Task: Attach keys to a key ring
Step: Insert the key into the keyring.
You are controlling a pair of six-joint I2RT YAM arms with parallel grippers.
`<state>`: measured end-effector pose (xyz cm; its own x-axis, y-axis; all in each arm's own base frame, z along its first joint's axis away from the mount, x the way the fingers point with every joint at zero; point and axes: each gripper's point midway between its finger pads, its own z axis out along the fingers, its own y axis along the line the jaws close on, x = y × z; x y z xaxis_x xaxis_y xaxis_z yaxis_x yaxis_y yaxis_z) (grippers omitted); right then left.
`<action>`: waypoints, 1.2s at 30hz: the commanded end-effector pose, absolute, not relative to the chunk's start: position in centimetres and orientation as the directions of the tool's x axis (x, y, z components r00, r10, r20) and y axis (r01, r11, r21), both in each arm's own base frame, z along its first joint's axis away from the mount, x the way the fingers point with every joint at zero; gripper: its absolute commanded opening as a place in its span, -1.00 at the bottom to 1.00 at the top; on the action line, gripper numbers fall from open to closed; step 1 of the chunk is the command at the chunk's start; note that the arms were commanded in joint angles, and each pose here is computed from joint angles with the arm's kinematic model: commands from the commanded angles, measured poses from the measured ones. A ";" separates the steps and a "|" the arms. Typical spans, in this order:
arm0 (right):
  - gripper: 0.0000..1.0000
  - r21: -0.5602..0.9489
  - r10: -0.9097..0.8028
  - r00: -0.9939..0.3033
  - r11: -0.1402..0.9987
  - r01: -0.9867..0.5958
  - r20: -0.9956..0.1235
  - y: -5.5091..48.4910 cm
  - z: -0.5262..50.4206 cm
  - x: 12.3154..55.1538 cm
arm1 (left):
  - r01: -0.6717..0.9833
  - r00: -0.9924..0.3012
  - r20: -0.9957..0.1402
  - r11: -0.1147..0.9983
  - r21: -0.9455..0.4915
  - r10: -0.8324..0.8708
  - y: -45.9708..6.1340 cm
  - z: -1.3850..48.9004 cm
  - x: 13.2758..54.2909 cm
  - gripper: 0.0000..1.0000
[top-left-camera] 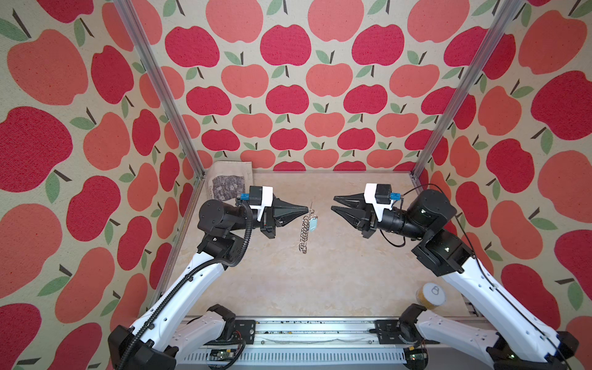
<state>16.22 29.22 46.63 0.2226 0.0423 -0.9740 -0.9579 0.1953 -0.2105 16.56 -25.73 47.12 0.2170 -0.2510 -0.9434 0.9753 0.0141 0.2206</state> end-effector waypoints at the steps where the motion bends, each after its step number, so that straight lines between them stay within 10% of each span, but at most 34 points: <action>1: -0.50 -0.200 0.110 0.210 0.096 -0.975 -0.971 29.7 48.7 14.4 | 0.965 0.252 -0.929 -0.007 0.264 -0.270 -25.4 47.6 15.6 -1.00; 36: -0.60 -0.180 0.091 0.174 -0.056 -0.982 -0.981 32.7 47.9 12.3 | 0.967 0.236 -0.936 -0.032 0.253 -0.260 -25.5 47.4 15.3 -1.00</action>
